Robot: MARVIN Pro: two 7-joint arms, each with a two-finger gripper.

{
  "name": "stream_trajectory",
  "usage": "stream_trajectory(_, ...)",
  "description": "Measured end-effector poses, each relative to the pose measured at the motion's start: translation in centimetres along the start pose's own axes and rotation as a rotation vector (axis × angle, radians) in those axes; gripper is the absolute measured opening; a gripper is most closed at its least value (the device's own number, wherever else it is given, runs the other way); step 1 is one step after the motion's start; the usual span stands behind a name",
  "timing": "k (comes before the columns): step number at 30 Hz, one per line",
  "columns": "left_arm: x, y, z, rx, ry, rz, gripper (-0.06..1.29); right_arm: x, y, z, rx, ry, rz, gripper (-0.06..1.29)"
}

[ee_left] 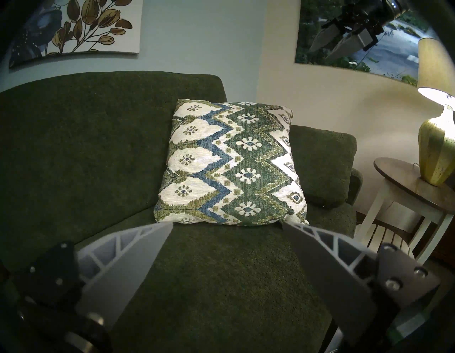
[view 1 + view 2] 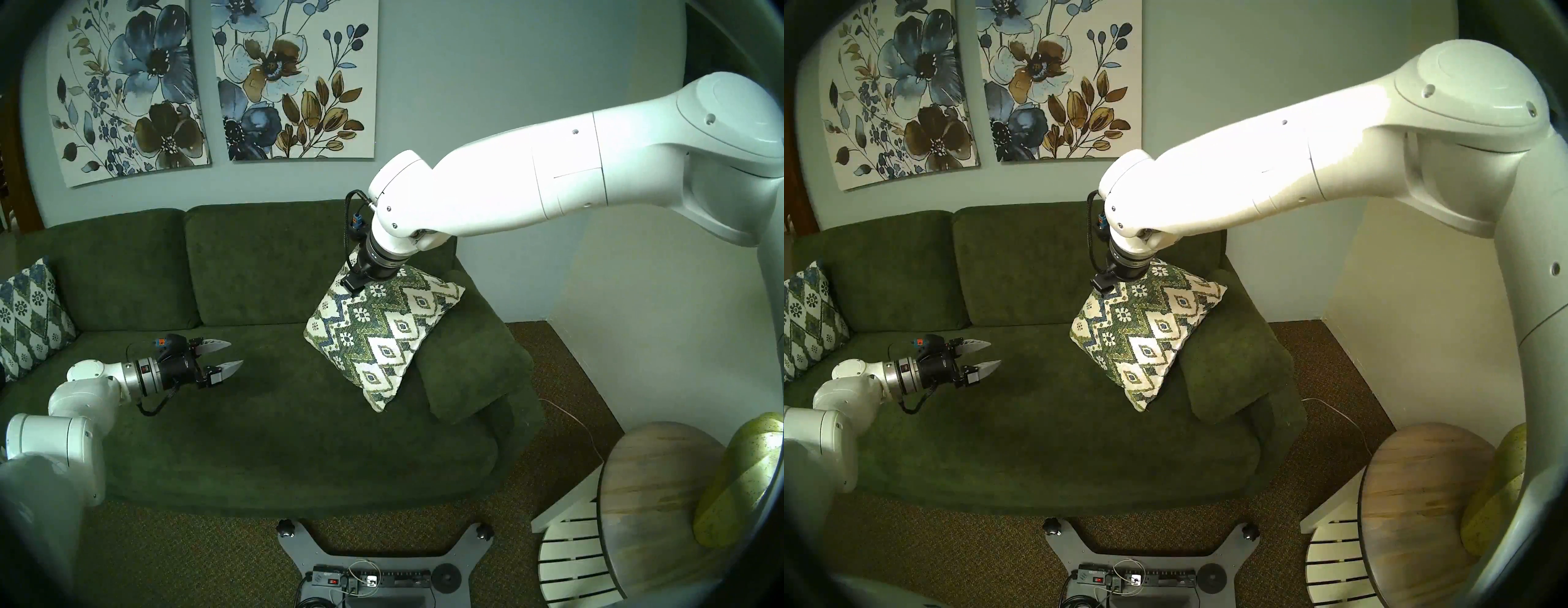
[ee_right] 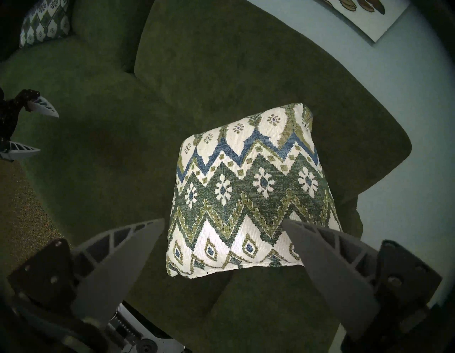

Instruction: Fix throw pillow on sofa

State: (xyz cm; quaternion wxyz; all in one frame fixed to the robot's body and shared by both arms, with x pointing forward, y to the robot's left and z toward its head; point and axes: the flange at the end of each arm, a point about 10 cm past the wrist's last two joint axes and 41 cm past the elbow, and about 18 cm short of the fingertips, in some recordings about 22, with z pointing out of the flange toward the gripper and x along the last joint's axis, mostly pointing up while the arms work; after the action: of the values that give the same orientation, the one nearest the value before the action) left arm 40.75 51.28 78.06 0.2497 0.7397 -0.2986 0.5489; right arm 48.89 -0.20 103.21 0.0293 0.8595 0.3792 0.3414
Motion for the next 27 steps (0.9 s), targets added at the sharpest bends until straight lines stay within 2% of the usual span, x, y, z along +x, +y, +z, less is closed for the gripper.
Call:
stream_trajectory(7,0.0,0.0,0.0,0.003,-0.001,0.004,1.21,-4.4,1.2,0.7,-0.035,-0.085,0.049,1.26)
stream_trajectory(13,0.0,0.0,0.0,0.006,-0.002,0.007,1.21,-7.8,1.0,0.7,-0.041,-0.14,0.083,1.26)
stream_trajectory(20,0.0,0.0,0.0,0.005,-0.003,0.008,1.21,-10.5,-0.2,-0.1,-0.038,-0.163,0.119,1.26)
stream_trajectory(27,0.0,0.0,0.0,0.004,-0.004,0.007,1.21,-11.9,-1.3,-1.5,-0.048,-0.133,0.166,1.26)
